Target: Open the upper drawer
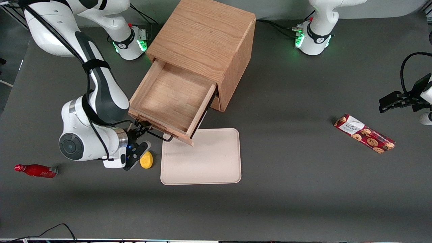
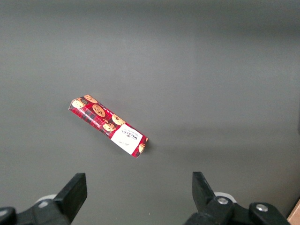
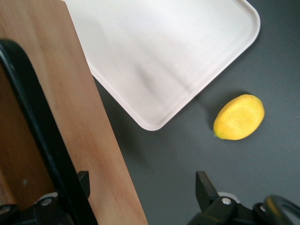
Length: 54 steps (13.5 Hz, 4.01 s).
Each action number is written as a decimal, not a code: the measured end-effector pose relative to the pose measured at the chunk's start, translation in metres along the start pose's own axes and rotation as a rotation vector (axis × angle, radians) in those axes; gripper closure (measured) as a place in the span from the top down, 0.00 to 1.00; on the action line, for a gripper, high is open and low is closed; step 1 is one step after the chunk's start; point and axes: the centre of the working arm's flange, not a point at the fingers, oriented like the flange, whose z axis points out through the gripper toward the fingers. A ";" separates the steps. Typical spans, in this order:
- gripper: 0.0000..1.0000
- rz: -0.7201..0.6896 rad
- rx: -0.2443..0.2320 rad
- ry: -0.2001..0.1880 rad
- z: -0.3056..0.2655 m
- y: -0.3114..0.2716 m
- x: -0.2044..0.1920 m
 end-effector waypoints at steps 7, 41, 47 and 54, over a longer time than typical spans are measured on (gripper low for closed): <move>1.00 -0.026 -0.017 0.012 -0.006 0.004 0.006; 1.00 -0.193 -0.062 0.107 -0.017 0.006 0.032; 1.00 -0.182 -0.123 0.145 -0.092 -0.002 0.005; 1.00 0.236 -0.117 0.111 -0.167 -0.077 -0.059</move>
